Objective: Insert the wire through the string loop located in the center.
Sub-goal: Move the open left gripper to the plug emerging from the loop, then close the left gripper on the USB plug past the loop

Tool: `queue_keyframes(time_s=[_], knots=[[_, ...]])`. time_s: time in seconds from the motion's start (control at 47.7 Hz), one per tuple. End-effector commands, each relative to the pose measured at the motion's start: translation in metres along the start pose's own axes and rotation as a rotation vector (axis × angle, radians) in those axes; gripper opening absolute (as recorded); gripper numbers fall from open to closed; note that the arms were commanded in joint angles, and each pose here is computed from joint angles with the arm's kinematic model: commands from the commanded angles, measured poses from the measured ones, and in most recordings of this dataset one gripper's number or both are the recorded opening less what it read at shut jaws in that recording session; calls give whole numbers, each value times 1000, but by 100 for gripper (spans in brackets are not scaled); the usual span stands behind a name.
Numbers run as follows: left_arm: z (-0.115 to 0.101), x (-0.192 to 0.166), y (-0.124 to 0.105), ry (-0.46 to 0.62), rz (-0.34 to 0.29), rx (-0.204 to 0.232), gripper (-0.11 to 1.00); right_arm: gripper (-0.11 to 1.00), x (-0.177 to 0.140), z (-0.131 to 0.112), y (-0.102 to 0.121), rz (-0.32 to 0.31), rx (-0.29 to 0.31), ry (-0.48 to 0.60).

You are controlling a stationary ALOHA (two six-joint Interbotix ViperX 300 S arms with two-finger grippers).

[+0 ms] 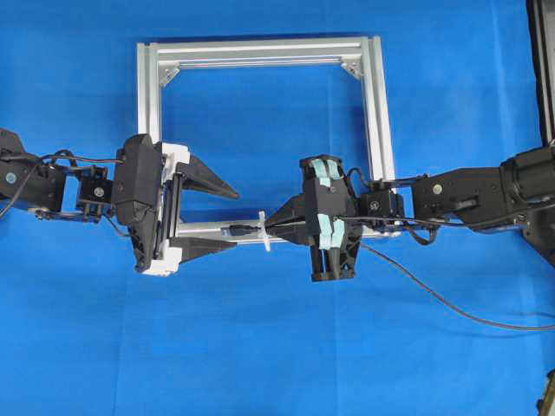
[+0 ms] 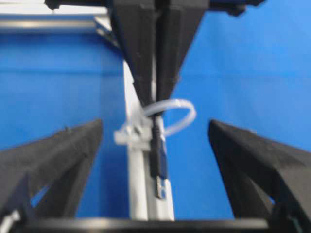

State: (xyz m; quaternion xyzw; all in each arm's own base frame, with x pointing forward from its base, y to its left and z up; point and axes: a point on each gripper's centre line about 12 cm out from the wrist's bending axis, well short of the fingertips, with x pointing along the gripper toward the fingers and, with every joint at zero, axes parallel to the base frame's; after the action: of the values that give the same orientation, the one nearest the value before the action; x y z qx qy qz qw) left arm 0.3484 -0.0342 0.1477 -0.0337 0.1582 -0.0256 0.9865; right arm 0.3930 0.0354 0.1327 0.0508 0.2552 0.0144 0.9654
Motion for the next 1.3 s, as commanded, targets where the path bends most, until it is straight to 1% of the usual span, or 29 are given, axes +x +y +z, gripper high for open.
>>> queue_keyframes(time_s=[0.0, 0.063, 0.273, 0.357, 1.279], knots=[[9, 2, -2, -24, -6, 2, 89, -2, -1, 10, 1, 4, -2, -37], [6, 5, -3, -15, -7, 3, 89, -2, -1, 11, 1, 5, -2, -38], [-20, 26, -1, 69, 2, 7, 89, -2, -2, 11, 1, 5, -2, -43], [-26, 33, 0, 86, 3, 7, 89, -2, -2, 11, 1, 5, -2, -43], [-26, 34, 0, 87, 5, 7, 89, -2, -2, 10, 1, 5, -4, -40]])
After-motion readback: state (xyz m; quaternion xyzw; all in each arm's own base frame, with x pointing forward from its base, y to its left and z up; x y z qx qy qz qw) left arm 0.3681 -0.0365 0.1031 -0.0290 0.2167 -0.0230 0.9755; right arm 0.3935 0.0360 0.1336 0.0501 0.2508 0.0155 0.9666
